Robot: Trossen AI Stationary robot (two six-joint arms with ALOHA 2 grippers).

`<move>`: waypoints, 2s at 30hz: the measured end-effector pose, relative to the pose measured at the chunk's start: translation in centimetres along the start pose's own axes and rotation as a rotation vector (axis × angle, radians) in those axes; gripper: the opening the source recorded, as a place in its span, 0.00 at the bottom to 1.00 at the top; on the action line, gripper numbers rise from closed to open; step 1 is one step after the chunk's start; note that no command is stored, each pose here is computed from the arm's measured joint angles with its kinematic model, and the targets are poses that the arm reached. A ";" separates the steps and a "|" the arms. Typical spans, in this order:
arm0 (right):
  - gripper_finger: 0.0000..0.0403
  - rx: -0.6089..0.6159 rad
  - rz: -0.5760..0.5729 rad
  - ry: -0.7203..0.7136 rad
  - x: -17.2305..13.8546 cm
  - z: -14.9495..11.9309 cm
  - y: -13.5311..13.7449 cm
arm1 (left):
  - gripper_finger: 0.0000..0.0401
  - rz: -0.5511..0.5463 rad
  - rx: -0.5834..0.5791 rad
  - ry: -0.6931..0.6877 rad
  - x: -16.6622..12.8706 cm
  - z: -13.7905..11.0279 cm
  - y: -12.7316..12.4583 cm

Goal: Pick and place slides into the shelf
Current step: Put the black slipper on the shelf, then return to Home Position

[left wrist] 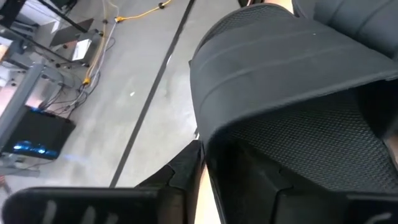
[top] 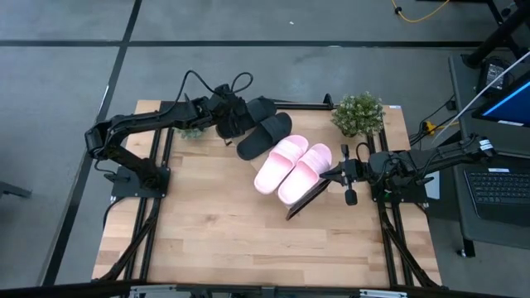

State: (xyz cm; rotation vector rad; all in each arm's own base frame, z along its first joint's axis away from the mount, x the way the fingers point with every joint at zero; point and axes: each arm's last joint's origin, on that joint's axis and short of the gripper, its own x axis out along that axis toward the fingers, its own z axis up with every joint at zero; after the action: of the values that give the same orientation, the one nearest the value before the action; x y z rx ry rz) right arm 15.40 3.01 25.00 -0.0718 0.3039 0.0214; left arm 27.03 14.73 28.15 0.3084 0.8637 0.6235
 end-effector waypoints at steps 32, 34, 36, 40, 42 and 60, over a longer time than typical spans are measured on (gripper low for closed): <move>0.01 -0.001 0.000 -0.001 0.0 0.0 0.0 | 0.28 0.041 0.003 -0.042 -4.2 0.1 0.3; 0.01 -0.002 0.000 0.000 0.0 0.0 0.0 | 0.28 0.036 0.009 -0.041 -4.8 0.0 0.3; 0.01 -0.003 0.000 0.000 0.0 0.0 0.0 | 0.28 0.027 0.015 -0.034 -5.6 -0.2 0.3; 0.01 -0.004 0.001 0.000 0.0 0.0 0.0 | 0.28 0.008 -0.003 -0.036 -7.7 -0.8 0.3; 0.01 -0.004 0.000 -0.001 0.0 0.0 0.0 | 0.26 0.002 -0.040 -0.063 -8.8 -0.8 0.3; 0.01 0.058 0.008 -0.160 -1.6 2.4 -0.3 | 0.00 -0.139 -0.179 -0.414 -14.9 -4.2 -1.4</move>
State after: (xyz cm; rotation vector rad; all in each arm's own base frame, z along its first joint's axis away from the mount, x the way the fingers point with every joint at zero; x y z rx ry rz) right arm 14.57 2.84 27.83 -0.0111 0.1448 0.0261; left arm 16.95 4.38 33.98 0.2023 0.4238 0.4800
